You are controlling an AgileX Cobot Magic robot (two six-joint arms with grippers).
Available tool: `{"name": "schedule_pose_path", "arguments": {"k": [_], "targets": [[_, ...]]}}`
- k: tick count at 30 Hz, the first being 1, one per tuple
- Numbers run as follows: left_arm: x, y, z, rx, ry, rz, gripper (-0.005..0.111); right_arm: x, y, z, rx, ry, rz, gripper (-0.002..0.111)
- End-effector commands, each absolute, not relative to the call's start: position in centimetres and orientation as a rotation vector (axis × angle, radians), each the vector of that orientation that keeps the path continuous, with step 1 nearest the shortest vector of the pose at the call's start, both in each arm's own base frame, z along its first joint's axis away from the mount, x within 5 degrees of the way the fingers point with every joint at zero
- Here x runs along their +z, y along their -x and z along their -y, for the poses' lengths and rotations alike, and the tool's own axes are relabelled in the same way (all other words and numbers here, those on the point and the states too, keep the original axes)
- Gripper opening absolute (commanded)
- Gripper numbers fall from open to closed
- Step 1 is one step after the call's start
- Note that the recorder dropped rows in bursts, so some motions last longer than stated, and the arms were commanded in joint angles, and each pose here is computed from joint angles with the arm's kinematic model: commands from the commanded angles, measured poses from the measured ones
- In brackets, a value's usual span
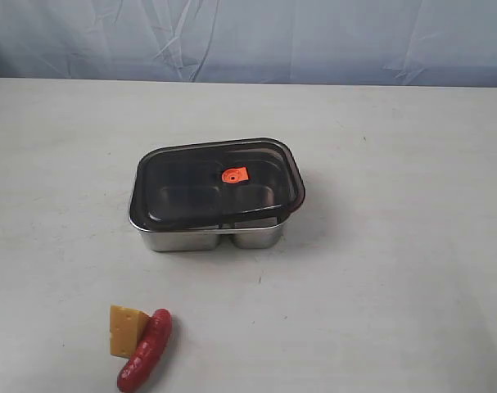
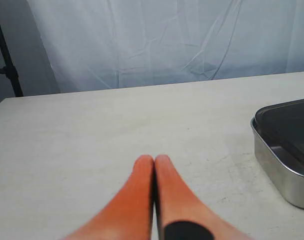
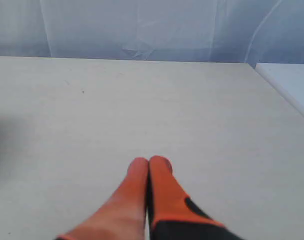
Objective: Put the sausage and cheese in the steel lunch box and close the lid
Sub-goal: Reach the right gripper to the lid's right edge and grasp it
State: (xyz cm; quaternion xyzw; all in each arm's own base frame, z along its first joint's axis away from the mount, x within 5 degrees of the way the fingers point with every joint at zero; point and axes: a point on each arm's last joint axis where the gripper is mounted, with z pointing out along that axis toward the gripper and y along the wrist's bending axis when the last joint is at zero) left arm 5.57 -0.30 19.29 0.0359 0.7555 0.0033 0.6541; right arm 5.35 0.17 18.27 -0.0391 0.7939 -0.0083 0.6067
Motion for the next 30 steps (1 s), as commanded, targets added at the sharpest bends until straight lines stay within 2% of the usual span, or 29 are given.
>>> {"name": "schedule_pose_path", "arguments": {"k": [1, 2, 4, 5, 6, 7, 12, 14, 18, 19, 20, 21, 24, 25, 28, 29, 30], "targets": [[19.3, -5.6, 0.3, -0.003, -0.072, -1.706, 0.0, 18.7, -5.5, -0.1, -0.058, 0.109, -1.775, -0.001], [19.3, -5.6, 0.3, -0.003, -0.072, -1.706, 0.0, 19.0, -5.5, -0.1, -0.051, 0.102, -1.741, -0.001], [19.3, -5.6, 0.3, -0.003, -0.072, -1.706, 0.0, 20.1, -5.6, -0.4, 0.177, -0.087, -1.621, -0.001], [19.3, -5.6, 0.3, -0.003, -0.072, -1.706, 0.0, 20.8, -5.6, -0.5, 0.459, -0.347, -1.523, -0.001], [19.3, -5.6, 0.3, -0.003, -0.072, -1.706, 0.0, 21.0, -5.6, -0.4, 0.583, -0.467, -1.475, -0.001], [19.3, -5.6, 0.3, -0.003, -0.072, -1.706, 0.0, 21.1, -5.6, -0.5, 0.853, -0.708, -1.403, -0.001], [19.3, -5.6, 0.3, -0.003, -0.072, -1.706, 0.0, 20.9, -5.5, -1.3, 1.094, -0.843, -1.409, -0.001], [19.3, -5.6, 0.3, -0.003, -0.072, -1.706, 0.0, 22.9, -5.1, -1.6, 1.101, -0.765, -1.393, -0.001], [19.3, -5.6, 0.3, -0.003, -0.072, -1.704, 0.0, 29.5, -6.3, -2.1, 0.968, -0.557, -1.459, -0.001], [19.3, -5.6, 0.3, -0.003, -0.072, -1.704, 0.0, 31.4, -8.3, -2.5, 0.919, -0.499, -1.554, -0.001], [19.3, -5.6, 0.3, -0.003, -0.072, -1.704, 0.0, 32.0, -9.3, -2.8, 0.906, -0.468, -1.609, -0.001], [19.3, -5.6, 0.3, -0.003, -0.072, -1.704, 0.0, 33.0, -12.2, -3.5, 0.888, -0.4, -1.747, -0.001], [19.3, -5.6, 0.3, -0.006, -0.07, -1.704, 0.0, 33.1, -16.8, -4.7, 0.905, -0.288, -1.956, -0.001], [19.3, -5.6, 0.3, -0.008, -0.071, -1.704, 0.0, 32.3, -20.0, -5.5, 0.934, -0.196, -2.096, -0.001], [19.3, -5.5, 0.5, -0.032, -0.093, -1.703, 0.0, 28.8, -24.7, -7.1, 1.08, -0.023, -2.32, -0.001], [19.3, -5.5, 0.6, -0.039, -0.101, -1.7, 0.0, 26.5, -26.3, -7.9, 1.238, 0.0, -2.373, 0.005], [19.3, -5.5, 0.6, -0.044, -0.099, -1.701, 0.0, 25.7, -26.9, -8.2, 1.307, 0.01, -2.37, 0.011]]}}
